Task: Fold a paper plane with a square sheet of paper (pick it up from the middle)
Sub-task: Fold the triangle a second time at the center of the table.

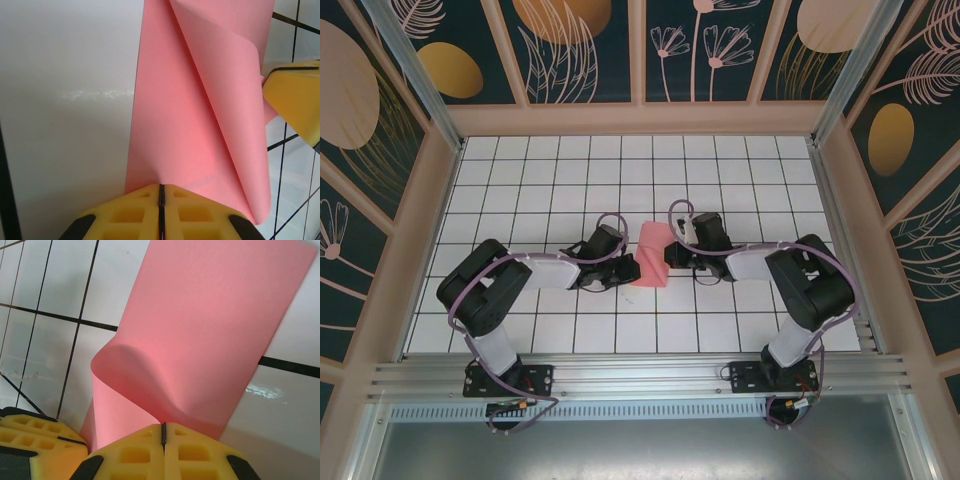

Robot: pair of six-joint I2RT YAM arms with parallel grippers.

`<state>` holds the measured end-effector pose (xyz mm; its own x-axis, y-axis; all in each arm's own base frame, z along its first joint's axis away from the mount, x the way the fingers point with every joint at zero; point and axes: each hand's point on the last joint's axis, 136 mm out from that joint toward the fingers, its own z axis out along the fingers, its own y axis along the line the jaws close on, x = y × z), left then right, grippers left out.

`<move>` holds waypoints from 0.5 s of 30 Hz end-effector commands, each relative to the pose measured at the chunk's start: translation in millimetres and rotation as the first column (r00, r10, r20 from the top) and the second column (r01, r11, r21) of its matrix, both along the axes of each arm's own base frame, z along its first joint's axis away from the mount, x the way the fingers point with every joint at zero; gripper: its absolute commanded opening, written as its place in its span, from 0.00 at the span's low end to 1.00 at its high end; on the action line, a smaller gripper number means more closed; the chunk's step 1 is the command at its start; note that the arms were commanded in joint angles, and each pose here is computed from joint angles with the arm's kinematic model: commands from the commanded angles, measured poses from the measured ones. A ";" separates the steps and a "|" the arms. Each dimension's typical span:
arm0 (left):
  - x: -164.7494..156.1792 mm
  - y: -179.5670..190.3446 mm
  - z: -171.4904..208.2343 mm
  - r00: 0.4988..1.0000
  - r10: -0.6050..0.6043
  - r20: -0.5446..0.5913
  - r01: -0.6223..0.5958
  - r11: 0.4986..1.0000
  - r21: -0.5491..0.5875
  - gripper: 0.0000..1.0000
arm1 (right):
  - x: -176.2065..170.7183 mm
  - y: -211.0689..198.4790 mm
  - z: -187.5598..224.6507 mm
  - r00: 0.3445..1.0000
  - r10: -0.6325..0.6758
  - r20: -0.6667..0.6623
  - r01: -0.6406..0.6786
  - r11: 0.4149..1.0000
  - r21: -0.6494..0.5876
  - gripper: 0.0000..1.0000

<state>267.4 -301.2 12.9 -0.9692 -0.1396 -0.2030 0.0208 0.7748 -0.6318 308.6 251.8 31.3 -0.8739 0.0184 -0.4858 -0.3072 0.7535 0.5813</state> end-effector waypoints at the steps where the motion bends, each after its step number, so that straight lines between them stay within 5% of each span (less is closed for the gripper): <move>1: -12.8 19.3 -31.3 0.998 0.006 -0.064 0.001 0.993 0.120 0.11 | 4.5 2.7 -0.7 0.999 0.032 0.008 -0.032 0.999 -0.008 0.00; 15: -6.0 16.6 -13.3 1.000 0.014 -0.028 -0.011 0.995 0.103 0.14 | -0.9 -3.2 1.9 1.000 0.011 -0.002 -0.011 1.000 -0.019 0.00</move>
